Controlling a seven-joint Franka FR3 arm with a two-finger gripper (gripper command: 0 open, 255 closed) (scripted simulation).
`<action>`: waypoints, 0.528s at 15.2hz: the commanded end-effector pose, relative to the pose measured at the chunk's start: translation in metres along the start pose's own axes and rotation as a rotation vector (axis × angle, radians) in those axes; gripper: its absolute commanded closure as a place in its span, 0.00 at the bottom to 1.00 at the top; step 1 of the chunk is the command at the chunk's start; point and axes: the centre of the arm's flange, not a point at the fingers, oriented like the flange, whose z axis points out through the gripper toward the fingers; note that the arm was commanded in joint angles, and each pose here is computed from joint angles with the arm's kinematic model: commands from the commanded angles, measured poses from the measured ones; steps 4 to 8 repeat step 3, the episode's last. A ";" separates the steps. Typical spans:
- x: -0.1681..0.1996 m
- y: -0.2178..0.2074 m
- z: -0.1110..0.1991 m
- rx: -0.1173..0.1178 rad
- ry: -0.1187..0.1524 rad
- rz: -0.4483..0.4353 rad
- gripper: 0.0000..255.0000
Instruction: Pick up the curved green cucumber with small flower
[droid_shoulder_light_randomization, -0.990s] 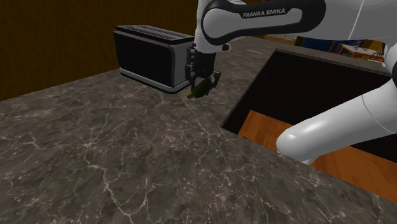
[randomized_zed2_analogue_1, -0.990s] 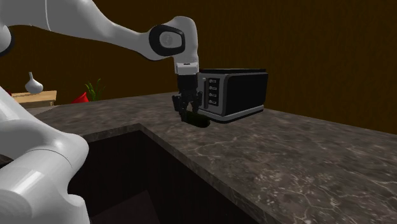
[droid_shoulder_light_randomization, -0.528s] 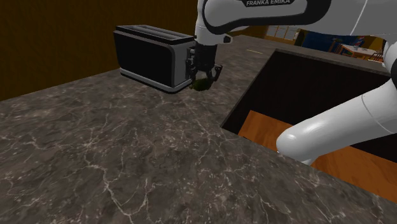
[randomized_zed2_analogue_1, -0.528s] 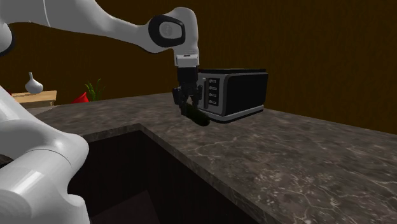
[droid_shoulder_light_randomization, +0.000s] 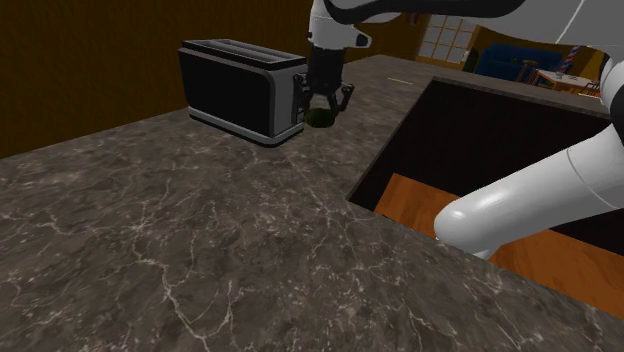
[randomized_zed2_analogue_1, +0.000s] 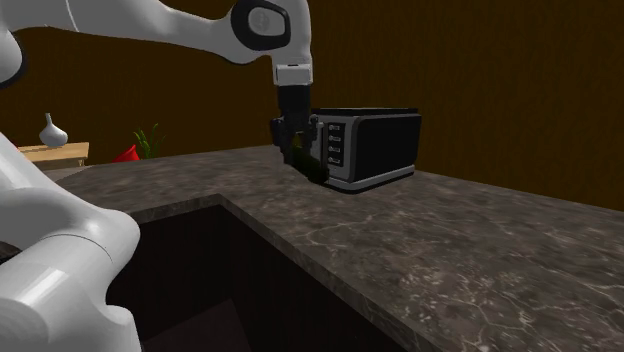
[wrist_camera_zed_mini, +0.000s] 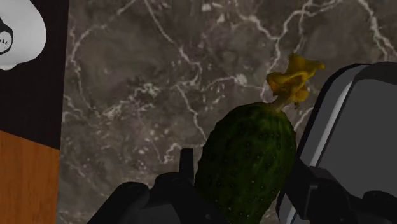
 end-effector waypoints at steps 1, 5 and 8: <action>0.000 -0.001 -0.011 0.000 0.000 0.000 1.00; 0.000 -0.001 -0.011 0.000 0.000 0.000 1.00; 0.000 -0.001 -0.011 0.000 0.000 0.000 1.00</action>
